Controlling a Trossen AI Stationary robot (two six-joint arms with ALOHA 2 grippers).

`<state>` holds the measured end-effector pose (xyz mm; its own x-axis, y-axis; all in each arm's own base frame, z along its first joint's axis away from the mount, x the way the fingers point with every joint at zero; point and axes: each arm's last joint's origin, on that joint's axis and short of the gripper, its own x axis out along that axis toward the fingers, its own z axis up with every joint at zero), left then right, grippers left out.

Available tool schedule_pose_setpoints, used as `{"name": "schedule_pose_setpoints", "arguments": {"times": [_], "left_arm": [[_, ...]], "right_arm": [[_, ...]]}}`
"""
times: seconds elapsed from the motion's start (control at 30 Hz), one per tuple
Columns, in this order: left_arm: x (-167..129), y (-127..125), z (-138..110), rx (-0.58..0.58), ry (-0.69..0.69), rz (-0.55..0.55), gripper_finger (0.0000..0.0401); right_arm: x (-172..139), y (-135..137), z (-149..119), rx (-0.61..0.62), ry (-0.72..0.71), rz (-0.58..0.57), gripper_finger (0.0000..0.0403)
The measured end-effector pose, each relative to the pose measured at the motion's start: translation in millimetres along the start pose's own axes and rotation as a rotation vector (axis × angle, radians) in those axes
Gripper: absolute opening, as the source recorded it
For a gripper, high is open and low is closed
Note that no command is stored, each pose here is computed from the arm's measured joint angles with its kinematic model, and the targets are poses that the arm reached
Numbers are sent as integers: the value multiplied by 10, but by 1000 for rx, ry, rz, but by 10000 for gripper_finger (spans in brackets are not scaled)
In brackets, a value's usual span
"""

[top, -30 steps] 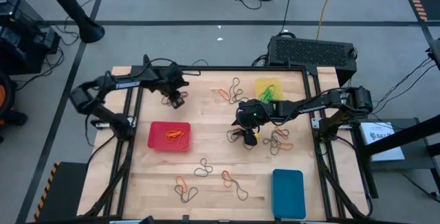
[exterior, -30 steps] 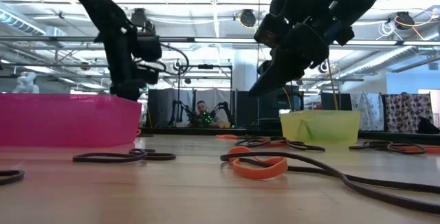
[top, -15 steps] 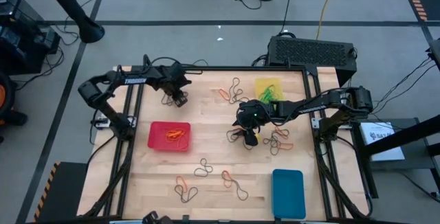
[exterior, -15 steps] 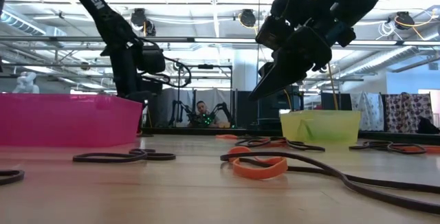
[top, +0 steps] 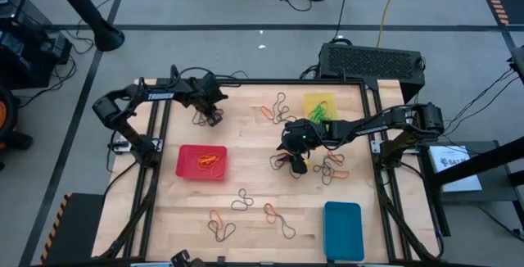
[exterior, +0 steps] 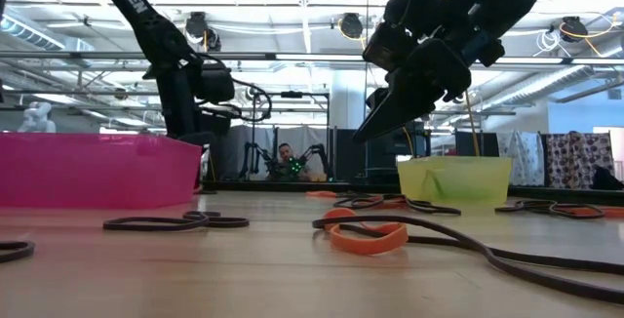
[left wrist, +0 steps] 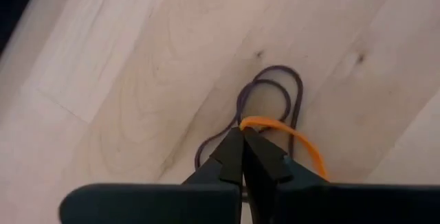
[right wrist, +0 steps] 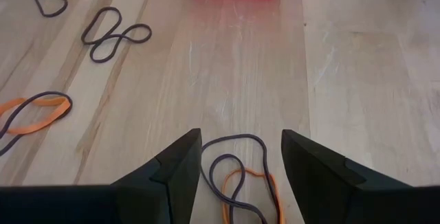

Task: Sort rubber bands into baskets
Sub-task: Put the orange rubber band into the pink bin

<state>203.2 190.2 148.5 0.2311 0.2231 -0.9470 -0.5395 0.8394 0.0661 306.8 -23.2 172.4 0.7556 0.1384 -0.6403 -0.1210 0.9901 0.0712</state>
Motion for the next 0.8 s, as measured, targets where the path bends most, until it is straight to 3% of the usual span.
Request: {"name": "schedule_pose_setpoints", "arguments": {"times": [0.3, 0.4, 0.57, 0.67, 0.8], "left_arm": [[-513, -160, 147, 66, -193, -12, 3], [-792, -281, 148, 107, -303, -134, 2], [-1197, -587, 8, 123, -384, -454, 2], [-1341, -815, -124, 122, -348, -561, 2], [-1440, -1109, -327, 146, -230, -610, 1]], "right_arm": [[0, 0, -3, 10, 3, 0, 194], [0, 1, -10, 21, 10, 1, 194], [0, 2, -26, 31, 27, 2, 194], [-1, 3, -35, 71, 35, 2, 194], [0, 7, -38, 83, 39, 3, 194]]}}
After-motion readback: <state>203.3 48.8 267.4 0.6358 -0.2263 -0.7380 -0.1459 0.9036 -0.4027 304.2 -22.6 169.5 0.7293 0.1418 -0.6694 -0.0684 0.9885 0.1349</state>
